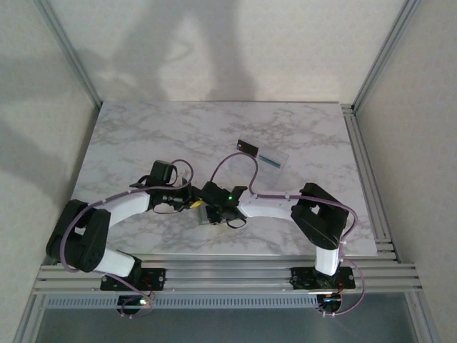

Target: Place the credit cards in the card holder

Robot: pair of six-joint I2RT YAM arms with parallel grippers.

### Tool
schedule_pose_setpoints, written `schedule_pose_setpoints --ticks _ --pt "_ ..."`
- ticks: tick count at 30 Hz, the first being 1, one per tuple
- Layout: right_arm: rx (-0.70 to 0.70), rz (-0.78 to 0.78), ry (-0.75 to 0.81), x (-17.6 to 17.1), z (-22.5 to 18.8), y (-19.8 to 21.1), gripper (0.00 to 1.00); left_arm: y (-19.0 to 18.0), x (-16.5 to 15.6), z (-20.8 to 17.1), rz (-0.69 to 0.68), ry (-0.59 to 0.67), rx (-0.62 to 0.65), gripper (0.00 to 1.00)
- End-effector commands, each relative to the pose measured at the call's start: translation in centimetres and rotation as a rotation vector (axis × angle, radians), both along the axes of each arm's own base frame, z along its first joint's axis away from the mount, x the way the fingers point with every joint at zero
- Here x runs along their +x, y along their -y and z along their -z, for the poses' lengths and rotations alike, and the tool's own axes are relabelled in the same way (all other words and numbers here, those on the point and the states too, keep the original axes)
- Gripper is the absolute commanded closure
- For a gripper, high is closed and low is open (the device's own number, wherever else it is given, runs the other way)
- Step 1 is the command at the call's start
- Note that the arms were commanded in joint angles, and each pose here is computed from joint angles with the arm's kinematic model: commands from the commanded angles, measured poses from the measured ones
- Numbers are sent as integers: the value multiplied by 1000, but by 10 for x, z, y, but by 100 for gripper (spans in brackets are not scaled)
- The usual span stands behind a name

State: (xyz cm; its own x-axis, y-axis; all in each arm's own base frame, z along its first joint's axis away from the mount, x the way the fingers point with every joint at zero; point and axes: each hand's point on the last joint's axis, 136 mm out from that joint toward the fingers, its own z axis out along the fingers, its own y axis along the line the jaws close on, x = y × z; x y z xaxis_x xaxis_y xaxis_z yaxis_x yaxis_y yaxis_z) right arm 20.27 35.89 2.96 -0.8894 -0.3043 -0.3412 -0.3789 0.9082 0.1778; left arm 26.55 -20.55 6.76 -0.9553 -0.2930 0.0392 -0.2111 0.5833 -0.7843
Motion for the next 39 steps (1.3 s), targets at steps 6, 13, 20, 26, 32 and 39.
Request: schedule_pose_setpoints --ticks 6,13,20,26,32,39 --pt "-84 131 80 16 -16 34 63 2 -1 32 30 -29 68 91" --pt "-192 238 129 27 -27 70 57 -2 -3 40 41 -39 108 91" --pt "-167 269 142 32 -46 87 50 -5 -5 43 40 -44 130 90" --pt "-142 226 131 43 -70 96 45 -11 5 31 23 -10 178 87" --pt "-46 189 114 68 -96 105 44 -23 23 0 -44 90 241 76" --pt "26 242 117 120 -123 149 41 -42 29 -13 -102 132 286 71"
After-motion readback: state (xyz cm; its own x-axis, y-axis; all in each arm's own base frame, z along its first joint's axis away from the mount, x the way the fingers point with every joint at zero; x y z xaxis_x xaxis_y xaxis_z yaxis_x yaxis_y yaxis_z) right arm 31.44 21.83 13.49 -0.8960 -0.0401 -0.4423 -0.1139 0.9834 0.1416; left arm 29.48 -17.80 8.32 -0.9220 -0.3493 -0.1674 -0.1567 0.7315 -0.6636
